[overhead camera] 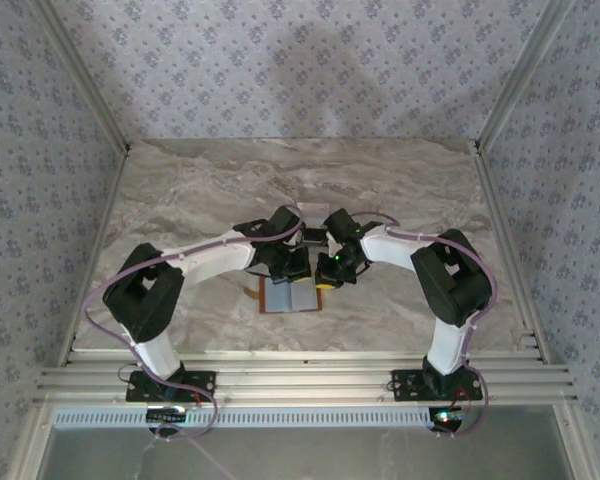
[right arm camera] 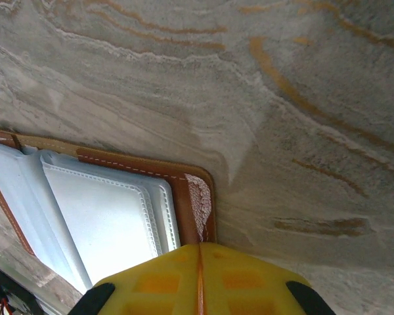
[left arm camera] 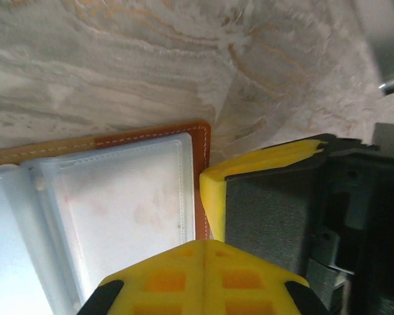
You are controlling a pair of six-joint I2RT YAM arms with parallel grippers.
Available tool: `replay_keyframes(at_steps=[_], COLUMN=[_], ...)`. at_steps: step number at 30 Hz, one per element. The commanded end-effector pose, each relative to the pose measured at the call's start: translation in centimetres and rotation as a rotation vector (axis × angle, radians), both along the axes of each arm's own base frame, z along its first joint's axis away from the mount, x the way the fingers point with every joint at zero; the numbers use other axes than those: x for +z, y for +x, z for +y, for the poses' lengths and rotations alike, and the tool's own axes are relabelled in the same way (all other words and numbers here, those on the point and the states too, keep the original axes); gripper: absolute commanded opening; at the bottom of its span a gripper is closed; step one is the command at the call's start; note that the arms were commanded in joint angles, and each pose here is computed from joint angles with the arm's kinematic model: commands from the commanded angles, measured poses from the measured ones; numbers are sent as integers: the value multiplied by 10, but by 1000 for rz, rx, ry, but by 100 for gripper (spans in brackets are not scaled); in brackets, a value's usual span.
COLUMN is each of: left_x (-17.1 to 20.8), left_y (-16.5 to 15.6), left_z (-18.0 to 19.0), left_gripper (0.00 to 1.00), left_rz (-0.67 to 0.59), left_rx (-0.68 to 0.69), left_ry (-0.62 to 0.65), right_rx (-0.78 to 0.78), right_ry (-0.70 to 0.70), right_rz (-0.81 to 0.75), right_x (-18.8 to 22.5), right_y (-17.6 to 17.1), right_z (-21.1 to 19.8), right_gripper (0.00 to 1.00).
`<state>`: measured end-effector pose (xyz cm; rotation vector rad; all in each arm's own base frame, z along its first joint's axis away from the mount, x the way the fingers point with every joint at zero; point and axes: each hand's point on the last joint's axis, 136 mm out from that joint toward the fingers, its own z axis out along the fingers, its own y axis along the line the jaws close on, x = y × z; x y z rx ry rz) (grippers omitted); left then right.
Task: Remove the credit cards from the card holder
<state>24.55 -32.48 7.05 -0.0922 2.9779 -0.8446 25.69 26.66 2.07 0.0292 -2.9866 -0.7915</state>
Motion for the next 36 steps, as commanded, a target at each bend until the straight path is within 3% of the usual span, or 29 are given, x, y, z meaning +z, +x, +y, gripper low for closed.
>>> replay_keyframes(at_steps=[1, 14, 23, 36], left_x=[-13, -45, -55, -34], left_y=[-12, -29, -35, -34], left_z=[-3, -8, 33, 58], left_gripper=[2, 1, 1, 1], left_rz=[64, 147, 119, 51], left_rx=[0, -20, -40, -20], left_ry=[6, 46, 263, 343], right_rx=[-12, -15, -27, -30], right_ry=[-23, -29, -41, -47], right_rz=[41, 44, 44, 23], right_x=[-11, -11, -11, 1], right_y=[-8, -10, -9, -6], right_z=[-5, -6, -10, -13], right_gripper=[11, 11, 11, 12])
